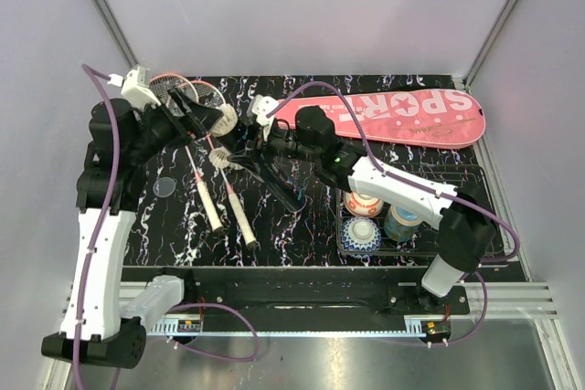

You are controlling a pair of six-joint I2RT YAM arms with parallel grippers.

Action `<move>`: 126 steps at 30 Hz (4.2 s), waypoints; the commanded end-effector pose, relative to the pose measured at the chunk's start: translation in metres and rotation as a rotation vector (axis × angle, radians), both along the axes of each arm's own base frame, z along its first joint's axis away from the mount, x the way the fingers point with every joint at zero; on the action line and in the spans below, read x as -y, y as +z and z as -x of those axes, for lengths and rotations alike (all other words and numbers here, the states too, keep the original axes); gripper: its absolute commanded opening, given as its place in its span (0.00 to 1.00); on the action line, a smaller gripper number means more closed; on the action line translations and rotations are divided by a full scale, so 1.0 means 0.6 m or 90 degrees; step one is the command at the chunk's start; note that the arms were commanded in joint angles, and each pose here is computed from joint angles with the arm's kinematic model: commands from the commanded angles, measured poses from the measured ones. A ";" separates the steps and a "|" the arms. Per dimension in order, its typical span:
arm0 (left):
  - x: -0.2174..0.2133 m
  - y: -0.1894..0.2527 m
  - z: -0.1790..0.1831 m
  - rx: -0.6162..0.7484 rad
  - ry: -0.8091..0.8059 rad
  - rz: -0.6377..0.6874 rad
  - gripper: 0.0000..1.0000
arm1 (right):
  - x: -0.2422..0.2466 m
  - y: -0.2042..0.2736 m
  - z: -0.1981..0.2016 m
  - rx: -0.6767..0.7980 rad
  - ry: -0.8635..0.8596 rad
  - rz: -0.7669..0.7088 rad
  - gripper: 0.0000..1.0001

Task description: Pack up the badminton gear

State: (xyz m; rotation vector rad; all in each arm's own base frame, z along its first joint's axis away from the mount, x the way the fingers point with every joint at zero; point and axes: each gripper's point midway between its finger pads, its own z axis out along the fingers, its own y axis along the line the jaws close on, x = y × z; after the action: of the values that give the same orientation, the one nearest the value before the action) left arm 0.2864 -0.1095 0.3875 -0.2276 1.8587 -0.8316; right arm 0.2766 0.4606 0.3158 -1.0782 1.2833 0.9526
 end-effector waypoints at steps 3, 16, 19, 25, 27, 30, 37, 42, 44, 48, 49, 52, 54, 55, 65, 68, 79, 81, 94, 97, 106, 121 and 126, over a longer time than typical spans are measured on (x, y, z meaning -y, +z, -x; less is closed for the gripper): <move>-0.023 0.010 0.039 0.048 0.000 -0.097 0.95 | 0.025 0.098 0.019 0.067 -0.001 -0.081 0.33; 0.076 -0.084 0.018 -0.087 -0.248 -0.078 0.68 | 0.032 0.090 0.056 0.123 0.073 -0.045 0.33; 0.091 -0.097 0.027 -0.104 -0.280 -0.086 0.73 | 0.036 0.082 0.049 0.137 0.059 -0.031 0.33; 0.058 -0.042 0.031 -0.041 -0.207 -0.112 0.99 | 0.043 0.063 0.043 0.145 0.043 -0.005 0.33; 0.033 -0.019 0.020 -0.010 -0.141 -0.100 0.99 | 0.046 0.061 0.034 0.135 0.021 -0.004 0.33; -0.015 0.013 0.019 0.054 -0.010 -0.103 0.99 | 0.054 0.056 0.010 0.102 -0.041 -0.007 0.34; -0.172 -0.074 0.007 -0.008 0.373 -0.103 0.99 | 0.086 0.061 -0.022 0.034 -0.161 -0.070 0.35; -0.110 -0.171 -0.064 -0.145 0.233 -0.057 0.99 | 0.104 0.090 -0.004 0.040 -0.156 -0.090 0.35; -0.094 -0.226 -0.103 -0.216 0.191 -0.066 0.93 | 0.112 0.093 0.000 0.043 -0.159 -0.093 0.35; -0.113 -0.339 -0.155 -0.313 0.204 -0.125 0.53 | 0.132 0.118 0.016 0.059 -0.158 -0.111 0.36; -0.113 -0.378 -0.161 -0.351 0.196 -0.124 0.49 | 0.134 0.119 0.018 0.061 -0.156 -0.112 0.36; -0.128 -0.439 -0.167 -0.386 0.221 -0.139 0.48 | 0.143 0.123 0.028 0.068 -0.150 -0.115 0.36; -0.135 -0.449 -0.179 -0.377 0.232 -0.148 0.48 | 0.150 0.127 0.032 0.072 -0.152 -0.120 0.36; -0.142 -0.461 -0.182 -0.383 0.242 -0.162 0.48 | 0.150 0.124 0.034 0.073 -0.151 -0.122 0.36; -0.143 -0.501 -0.217 -0.392 0.156 -0.325 0.57 | 0.154 0.128 0.040 0.084 -0.144 -0.138 0.36; -0.139 -0.499 -0.231 -0.390 0.121 -0.385 0.53 | 0.153 0.129 0.043 0.083 -0.138 -0.140 0.36; -0.132 -0.537 -0.249 -0.407 0.009 -0.584 0.61 | 0.161 0.127 0.050 0.089 -0.138 -0.141 0.36; -0.122 -0.533 -0.257 -0.392 0.005 -0.567 0.56 | 0.163 0.127 0.049 0.092 -0.141 -0.140 0.37; -0.126 -0.495 -0.277 -0.380 0.101 -0.514 0.00 | 0.153 0.117 0.045 0.084 -0.133 -0.128 0.37; -0.141 -0.456 -0.259 -0.374 0.157 -0.504 0.00 | 0.149 0.106 0.040 0.079 -0.137 -0.117 0.36; -0.080 -0.235 -0.145 -0.198 0.113 -0.312 0.00 | 0.134 0.074 0.028 0.070 -0.136 -0.069 0.36; 0.014 0.103 0.076 0.229 -0.150 -0.269 0.00 | 0.119 0.047 0.006 0.116 -0.099 0.006 0.35; 0.014 0.144 0.128 0.267 -0.161 -0.264 0.00 | 0.108 0.035 0.005 0.160 -0.057 0.038 0.34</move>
State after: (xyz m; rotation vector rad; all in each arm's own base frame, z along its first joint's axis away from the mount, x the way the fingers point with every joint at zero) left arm 0.2440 -0.1110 0.4530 0.3155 1.6968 -0.5503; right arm 0.2736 0.3885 0.2997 -1.0752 1.3153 0.7081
